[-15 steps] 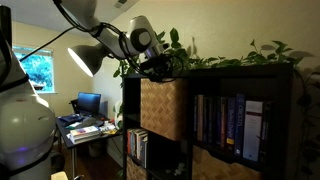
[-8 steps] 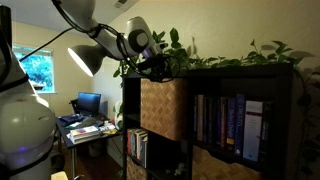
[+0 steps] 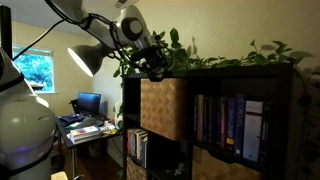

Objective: Remove the black object from the basket then put it back inside.

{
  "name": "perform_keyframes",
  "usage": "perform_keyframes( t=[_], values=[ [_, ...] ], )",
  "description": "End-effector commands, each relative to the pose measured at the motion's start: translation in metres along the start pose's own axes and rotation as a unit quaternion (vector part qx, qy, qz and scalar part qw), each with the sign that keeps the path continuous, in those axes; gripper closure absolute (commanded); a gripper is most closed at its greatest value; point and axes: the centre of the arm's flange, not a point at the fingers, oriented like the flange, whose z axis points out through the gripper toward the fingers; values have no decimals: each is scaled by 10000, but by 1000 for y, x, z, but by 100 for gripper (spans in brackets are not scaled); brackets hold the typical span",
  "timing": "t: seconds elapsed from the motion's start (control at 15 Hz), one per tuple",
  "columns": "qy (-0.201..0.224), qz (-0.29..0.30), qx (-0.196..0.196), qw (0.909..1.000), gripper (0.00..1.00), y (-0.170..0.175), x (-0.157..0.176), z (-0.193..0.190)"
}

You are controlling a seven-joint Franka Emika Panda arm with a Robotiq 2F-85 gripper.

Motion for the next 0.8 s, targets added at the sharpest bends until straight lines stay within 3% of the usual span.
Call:
perform_keyframes(
  t=[0.0,0.33,0.73],
  values=[
    [-314,384,-53,9988,0,-3,1,-34],
    [-725,712,21,9948,0,-4,-6,-50],
    [-1802,1176,71,9766,0,-5,-28,-43]
  ],
)
